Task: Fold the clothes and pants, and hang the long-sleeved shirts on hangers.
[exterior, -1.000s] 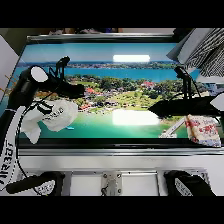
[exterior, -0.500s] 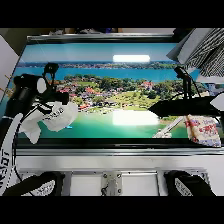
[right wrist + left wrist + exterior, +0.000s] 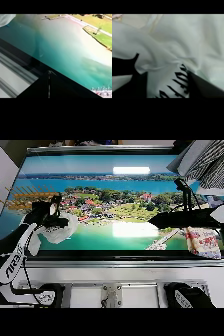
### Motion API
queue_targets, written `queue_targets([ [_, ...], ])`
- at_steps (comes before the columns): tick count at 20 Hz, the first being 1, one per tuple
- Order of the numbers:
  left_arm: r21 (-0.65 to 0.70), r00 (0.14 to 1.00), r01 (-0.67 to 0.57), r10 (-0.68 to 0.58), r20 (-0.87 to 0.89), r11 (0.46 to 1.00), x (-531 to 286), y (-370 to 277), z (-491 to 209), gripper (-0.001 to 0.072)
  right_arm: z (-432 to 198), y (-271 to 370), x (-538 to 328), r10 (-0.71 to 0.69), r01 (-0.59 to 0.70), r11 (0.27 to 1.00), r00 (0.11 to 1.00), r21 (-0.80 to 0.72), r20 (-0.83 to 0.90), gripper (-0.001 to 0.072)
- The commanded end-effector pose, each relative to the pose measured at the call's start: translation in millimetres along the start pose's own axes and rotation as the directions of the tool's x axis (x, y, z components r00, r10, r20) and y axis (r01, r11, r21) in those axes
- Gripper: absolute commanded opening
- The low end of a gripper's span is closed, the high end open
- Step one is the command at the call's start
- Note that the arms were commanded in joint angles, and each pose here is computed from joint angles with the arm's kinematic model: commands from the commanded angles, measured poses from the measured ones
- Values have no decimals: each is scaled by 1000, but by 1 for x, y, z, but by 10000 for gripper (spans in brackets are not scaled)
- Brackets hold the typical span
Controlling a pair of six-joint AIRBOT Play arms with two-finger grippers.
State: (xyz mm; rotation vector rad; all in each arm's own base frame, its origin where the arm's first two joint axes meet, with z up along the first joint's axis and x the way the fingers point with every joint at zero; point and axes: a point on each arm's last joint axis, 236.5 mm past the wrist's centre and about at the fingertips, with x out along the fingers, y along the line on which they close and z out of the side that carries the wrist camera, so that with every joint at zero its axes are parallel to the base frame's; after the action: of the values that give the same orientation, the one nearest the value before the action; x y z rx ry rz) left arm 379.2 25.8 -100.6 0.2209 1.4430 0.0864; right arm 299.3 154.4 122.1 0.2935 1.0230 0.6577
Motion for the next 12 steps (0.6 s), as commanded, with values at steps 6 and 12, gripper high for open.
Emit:
queue_targets([
  [6,-25,931,124,-108,350,992,-145,-26,76,6,0,1,0,3,-3,1000,1000,1,1,20],
  [12,317,615,298,-435,658,900,-346,-174,92,7,12,10,-5,41,-38,996,998,-76,46,17],
])
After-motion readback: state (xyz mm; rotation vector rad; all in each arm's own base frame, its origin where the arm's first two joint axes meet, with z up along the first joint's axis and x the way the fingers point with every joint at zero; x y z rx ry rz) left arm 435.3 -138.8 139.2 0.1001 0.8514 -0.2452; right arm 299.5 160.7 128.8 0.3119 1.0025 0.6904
